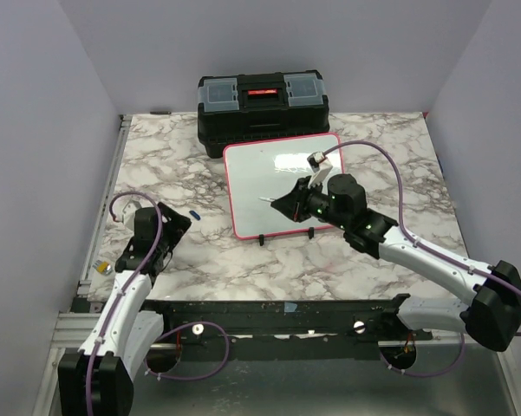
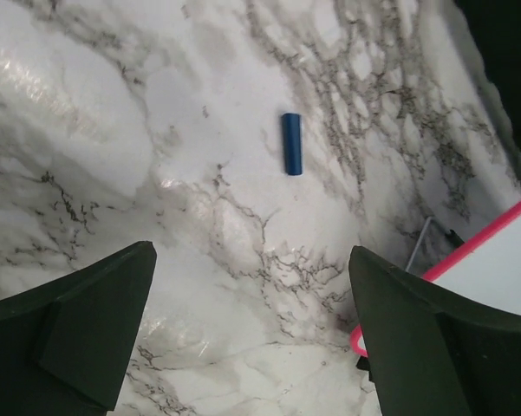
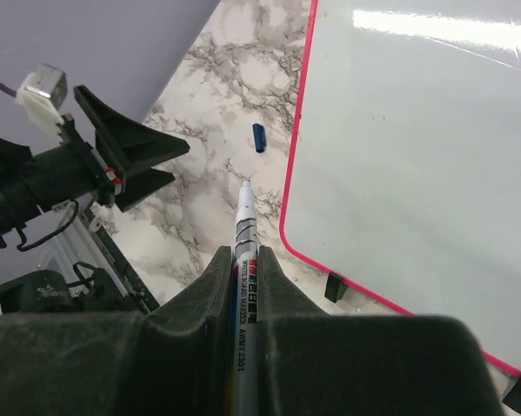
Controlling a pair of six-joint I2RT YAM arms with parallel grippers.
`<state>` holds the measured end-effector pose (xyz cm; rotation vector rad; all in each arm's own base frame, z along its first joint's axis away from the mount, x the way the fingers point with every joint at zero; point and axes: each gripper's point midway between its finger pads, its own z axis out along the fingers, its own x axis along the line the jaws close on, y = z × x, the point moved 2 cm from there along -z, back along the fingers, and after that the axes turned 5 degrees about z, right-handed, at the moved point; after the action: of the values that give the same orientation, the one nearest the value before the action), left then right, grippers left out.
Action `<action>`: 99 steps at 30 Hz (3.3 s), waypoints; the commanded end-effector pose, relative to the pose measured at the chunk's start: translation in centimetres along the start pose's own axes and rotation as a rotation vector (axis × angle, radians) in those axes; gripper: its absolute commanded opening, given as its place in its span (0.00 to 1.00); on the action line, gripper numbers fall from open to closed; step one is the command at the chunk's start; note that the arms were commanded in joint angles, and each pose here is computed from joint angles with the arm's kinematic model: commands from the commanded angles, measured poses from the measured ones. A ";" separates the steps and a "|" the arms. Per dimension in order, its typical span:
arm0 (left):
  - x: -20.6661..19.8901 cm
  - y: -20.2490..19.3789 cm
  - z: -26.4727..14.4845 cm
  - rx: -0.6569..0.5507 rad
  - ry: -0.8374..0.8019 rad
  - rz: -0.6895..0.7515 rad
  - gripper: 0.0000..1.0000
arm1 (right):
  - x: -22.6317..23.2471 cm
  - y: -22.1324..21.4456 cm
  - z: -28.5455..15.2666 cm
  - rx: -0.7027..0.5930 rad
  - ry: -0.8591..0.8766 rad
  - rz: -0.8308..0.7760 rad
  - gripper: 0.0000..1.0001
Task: Write a sentence on the whiteboard
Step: Pick up the whiteboard from the whiteboard stand, then write a sentence on the whiteboard.
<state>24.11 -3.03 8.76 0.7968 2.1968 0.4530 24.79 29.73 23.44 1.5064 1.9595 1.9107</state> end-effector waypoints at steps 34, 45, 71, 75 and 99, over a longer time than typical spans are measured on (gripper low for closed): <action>-25.0 6.3 6.4 0.243 -1.117 0.517 0.63 | 0.9 4.9 -2.6 -0.043 -0.144 -0.054 0.01; -24.3 4.6 7.9 0.319 -1.175 0.500 0.50 | 0.0 5.4 1.1 -0.028 -0.196 -0.069 0.01; -24.7 2.6 6.3 0.315 -1.333 0.500 0.00 | -2.5 5.7 9.3 -0.011 -0.461 -0.095 0.01; -24.7 2.6 6.3 0.301 -1.338 0.503 0.00 | -2.2 5.6 10.0 -0.006 -0.448 -0.092 0.01; -24.5 2.9 4.9 0.230 -1.359 0.533 0.00 | -2.9 5.5 12.8 -0.047 -0.559 -0.165 0.01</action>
<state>42.41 -16.64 18.55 1.2508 0.9106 -0.2431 36.70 36.40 22.59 1.6030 1.7376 1.3114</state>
